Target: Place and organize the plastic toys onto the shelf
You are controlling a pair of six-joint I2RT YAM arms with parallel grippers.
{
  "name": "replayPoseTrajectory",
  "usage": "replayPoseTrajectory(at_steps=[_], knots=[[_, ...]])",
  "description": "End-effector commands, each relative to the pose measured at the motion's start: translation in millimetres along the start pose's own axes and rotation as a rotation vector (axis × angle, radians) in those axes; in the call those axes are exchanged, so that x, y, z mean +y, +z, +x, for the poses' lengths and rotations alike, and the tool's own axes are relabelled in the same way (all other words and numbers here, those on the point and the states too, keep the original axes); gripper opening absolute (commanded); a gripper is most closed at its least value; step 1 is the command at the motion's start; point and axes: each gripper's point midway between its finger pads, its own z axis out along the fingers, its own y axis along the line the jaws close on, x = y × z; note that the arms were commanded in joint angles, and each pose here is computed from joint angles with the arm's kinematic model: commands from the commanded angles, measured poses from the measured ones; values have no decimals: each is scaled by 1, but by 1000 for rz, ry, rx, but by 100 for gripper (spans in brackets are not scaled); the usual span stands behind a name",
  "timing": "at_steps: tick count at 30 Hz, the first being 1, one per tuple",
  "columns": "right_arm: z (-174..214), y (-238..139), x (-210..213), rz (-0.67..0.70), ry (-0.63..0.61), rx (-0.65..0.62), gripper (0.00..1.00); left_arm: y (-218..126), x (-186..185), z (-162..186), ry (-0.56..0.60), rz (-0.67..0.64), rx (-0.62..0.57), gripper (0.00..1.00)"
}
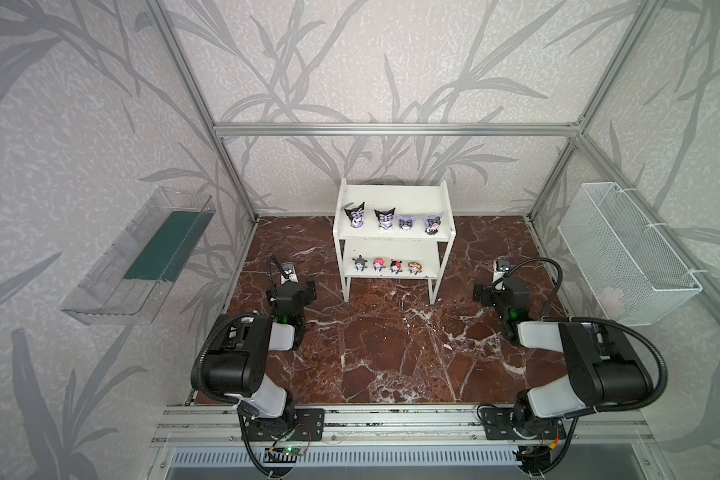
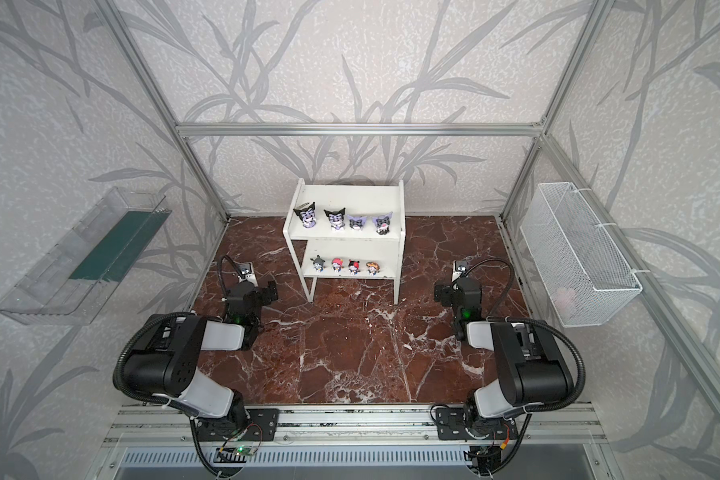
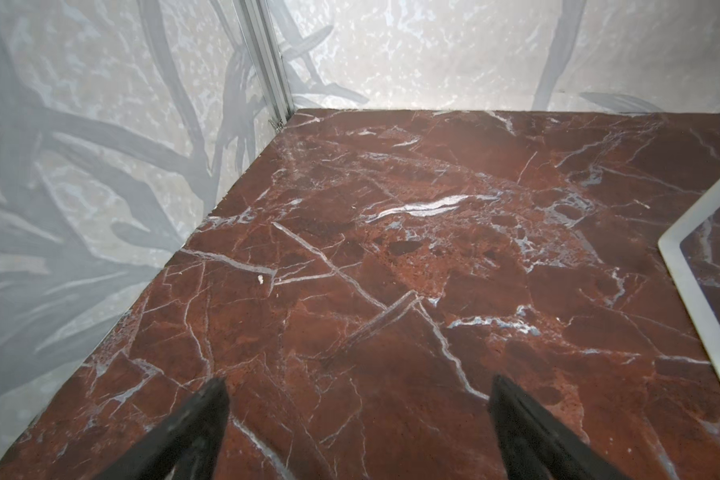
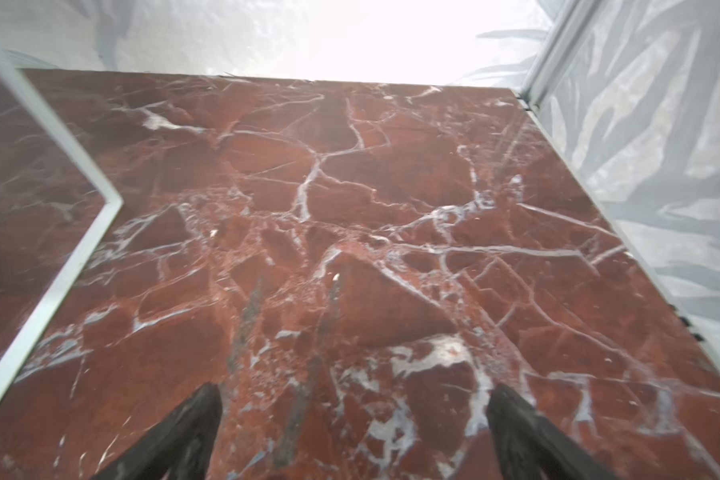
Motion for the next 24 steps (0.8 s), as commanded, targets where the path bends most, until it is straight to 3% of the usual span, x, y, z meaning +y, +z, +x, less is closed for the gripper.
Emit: replayPoseTrajectory(at_steps=[1, 5, 10, 24], knots=[[-24, -5, 0, 9, -5, -83, 99, -1, 2, -12, -13, -14, -54, 99], [-29, -3, 2, 15, -16, -148, 99, -1, 2, -12, -14, -15, -54, 99], [-28, -2, 6, 7, -39, -90, 99, -1, 2, -12, -12, -13, -53, 99], [-28, -2, 8, 6, -47, -96, 99, -1, 2, -12, -14, -14, -55, 99]])
